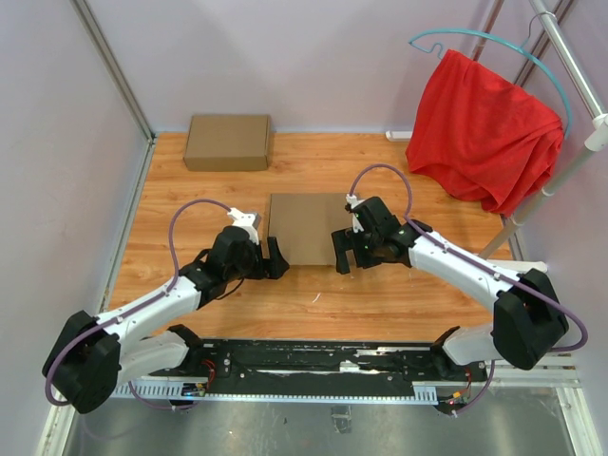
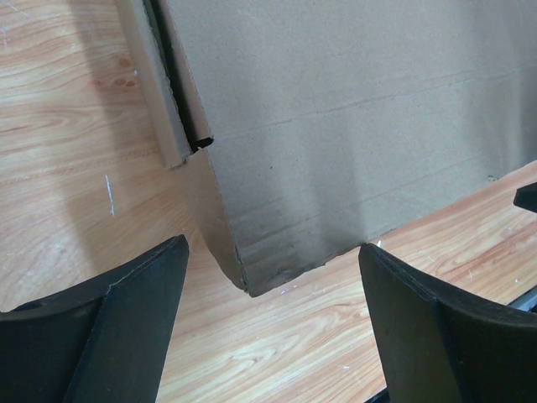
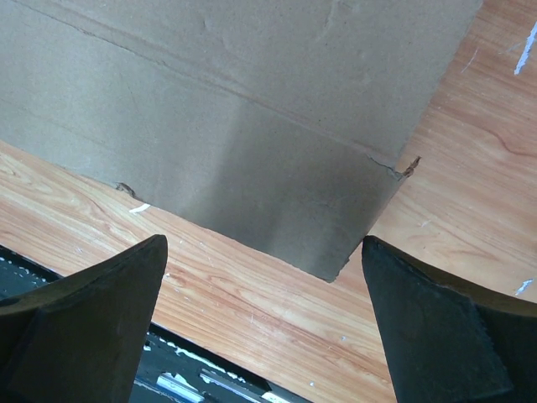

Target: Fold the paper box

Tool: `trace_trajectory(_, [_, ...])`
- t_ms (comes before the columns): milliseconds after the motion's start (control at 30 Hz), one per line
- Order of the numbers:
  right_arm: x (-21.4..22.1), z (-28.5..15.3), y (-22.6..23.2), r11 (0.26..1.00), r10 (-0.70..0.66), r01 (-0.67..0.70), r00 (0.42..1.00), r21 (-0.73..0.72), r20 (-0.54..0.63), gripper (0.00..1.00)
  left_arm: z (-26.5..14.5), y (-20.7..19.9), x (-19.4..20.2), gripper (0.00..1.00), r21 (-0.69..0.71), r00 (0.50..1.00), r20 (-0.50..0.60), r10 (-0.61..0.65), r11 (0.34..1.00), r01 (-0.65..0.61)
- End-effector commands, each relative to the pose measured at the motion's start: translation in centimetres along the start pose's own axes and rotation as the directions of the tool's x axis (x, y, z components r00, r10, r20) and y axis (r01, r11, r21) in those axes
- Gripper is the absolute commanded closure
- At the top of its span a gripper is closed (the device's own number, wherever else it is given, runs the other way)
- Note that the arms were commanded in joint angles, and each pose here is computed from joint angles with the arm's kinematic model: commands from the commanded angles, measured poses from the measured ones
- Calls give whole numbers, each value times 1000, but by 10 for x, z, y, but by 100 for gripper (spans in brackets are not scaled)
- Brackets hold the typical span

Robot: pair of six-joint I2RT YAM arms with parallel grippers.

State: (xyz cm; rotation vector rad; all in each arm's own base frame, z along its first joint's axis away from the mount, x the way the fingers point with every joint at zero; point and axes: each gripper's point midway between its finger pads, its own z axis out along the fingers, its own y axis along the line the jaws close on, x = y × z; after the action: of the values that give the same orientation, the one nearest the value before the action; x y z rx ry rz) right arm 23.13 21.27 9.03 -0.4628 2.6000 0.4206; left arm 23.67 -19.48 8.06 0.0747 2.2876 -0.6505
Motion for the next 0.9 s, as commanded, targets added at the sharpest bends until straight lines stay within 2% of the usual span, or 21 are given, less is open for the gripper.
trace_trajectory(0, [-4, -6, 5, 1000, -1, 1, 1000, 2, -5, 0, -3, -6, -14, 12, 2, 999, 40, 13, 1000, -13])
trace_trajectory(367, [-10, -3, 2, 999, 9, -9, 1000, 31, -1, 1, -11, -8, -36, 12, -21, 994, 105, 6, 1000, -4])
trace_trajectory(633, [-9, 10, -7, 995, 41, -37, 998, 89, -37, 4, -3, 2, -37, 11, -79, 994, 106, 6, 997, 3])
trace_trajectory(867, [-6, 14, -10, 994, 51, -45, 997, 97, -60, 7, 18, 8, -31, 11, -117, 998, 63, 17, 993, -10])
